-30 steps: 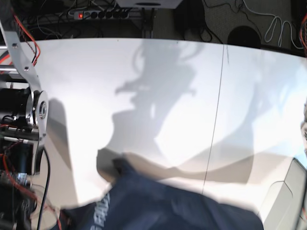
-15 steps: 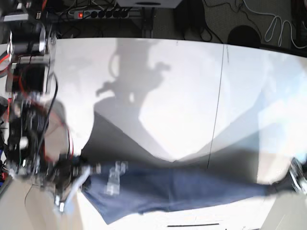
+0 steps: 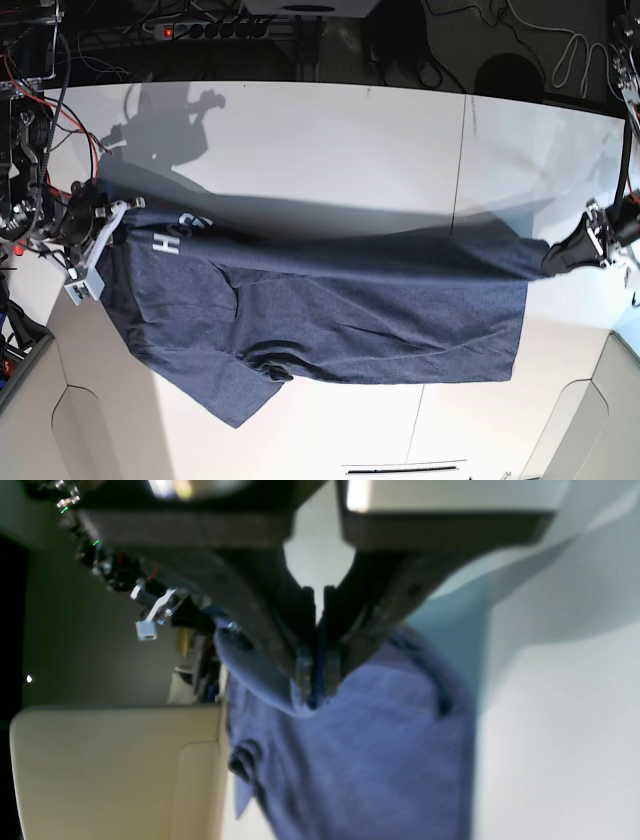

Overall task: Layout the t-shirt on the table in an organized manner, then fold the t-shirt properly
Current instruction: 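Lift and stretch the shirt between both grippers, lay it flat, then pull the shirt edges apart with both grippers to smooth it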

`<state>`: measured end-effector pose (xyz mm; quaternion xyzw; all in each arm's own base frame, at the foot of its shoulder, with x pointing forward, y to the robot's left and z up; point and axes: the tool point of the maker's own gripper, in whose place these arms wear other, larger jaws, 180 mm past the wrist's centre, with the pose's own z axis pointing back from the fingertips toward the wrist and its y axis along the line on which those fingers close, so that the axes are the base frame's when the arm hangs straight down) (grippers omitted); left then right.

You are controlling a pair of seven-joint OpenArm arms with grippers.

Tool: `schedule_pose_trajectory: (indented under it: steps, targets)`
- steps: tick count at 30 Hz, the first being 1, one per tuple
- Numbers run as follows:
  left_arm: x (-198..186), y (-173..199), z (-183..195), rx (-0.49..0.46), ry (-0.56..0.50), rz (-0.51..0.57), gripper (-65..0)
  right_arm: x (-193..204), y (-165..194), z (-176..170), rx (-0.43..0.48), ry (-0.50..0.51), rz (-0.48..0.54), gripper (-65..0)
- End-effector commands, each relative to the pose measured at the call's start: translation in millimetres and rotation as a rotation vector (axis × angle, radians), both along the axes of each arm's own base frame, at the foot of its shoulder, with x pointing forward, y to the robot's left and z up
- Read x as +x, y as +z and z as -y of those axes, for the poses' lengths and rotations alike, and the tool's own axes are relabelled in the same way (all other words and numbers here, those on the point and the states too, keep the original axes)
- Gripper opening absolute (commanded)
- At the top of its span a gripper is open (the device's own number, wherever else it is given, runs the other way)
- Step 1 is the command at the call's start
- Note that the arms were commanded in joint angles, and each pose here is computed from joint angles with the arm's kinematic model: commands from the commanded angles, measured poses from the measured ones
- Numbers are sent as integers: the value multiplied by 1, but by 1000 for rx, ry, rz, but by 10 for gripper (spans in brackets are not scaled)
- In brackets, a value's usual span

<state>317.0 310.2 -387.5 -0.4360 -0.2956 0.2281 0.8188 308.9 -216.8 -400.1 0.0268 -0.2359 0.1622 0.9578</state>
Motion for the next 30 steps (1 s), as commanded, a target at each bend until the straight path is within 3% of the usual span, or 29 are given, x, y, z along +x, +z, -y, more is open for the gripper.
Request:
schedule_pose_trajectory:
  steps: [1,7,10,11,13,14,19,24,27,30]
  targets:
    - [9,19,-17,19,32,64,-650,13,16,7,-6,-5,53,-650]
    - [-21,-4,-17,19,28,-13,-650,13,16,7,-3,-8,52,-650]
    - [-30,-10,-17,24,24,-32,-498,11,15,5,9,-8,37,-650]
    - [-29,-9,-17,27,22,-28,-466,10,15,3,24,-6,35,-602]
    - [-26,-5,-16,37,15,-14,-449,10,17,-6,64,19,38,-421]
    - [-24,-2,-16,44,8,-3,-449,9,17,-9,79,33,36,-399]
    - [-6,27,-11,111,-47,95,-450,12,31,-20,104,60,66,-402]
    - [9,56,-4,176,-98,194,-450,26,70,-39,119,121,197,-402]
    - [10,59,-2,179,-103,205,-450,35,93,-49,140,146,301,-402]
    - [9,51,9,149,-98,201,-457,37,94,-50,130,143,311,-429]
